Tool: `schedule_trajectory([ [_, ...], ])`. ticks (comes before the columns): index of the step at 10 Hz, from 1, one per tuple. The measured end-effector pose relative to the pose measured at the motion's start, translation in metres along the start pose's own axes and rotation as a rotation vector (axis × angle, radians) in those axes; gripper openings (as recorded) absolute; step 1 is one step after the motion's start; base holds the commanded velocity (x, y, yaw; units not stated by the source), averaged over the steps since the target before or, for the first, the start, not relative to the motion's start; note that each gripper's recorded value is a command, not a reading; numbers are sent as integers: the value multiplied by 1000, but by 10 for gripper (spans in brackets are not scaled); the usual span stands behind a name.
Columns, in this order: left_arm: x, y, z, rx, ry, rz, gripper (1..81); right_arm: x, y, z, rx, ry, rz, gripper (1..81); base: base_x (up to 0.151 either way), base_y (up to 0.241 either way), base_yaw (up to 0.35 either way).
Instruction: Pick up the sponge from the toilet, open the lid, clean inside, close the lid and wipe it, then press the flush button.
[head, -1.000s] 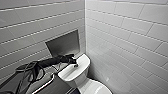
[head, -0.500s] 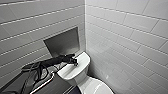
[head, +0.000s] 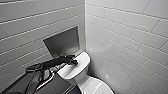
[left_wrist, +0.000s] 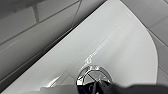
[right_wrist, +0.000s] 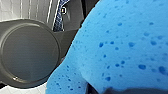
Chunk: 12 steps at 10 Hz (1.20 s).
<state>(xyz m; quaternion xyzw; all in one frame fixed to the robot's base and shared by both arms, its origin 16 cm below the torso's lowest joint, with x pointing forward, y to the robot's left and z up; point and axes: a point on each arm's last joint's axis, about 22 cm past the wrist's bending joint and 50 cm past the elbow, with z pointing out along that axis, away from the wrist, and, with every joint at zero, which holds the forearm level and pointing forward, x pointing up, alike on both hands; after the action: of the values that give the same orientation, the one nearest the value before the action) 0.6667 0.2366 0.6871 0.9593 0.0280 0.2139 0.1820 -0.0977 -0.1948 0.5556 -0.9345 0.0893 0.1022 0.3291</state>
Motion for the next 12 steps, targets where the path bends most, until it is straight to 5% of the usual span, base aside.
schedule_trajectory([
  [12, -15, 2, 14, -10, 14, 50, 10, -5, -5, 12, 5, -2, 8, 10, 0, 0, 0],
])
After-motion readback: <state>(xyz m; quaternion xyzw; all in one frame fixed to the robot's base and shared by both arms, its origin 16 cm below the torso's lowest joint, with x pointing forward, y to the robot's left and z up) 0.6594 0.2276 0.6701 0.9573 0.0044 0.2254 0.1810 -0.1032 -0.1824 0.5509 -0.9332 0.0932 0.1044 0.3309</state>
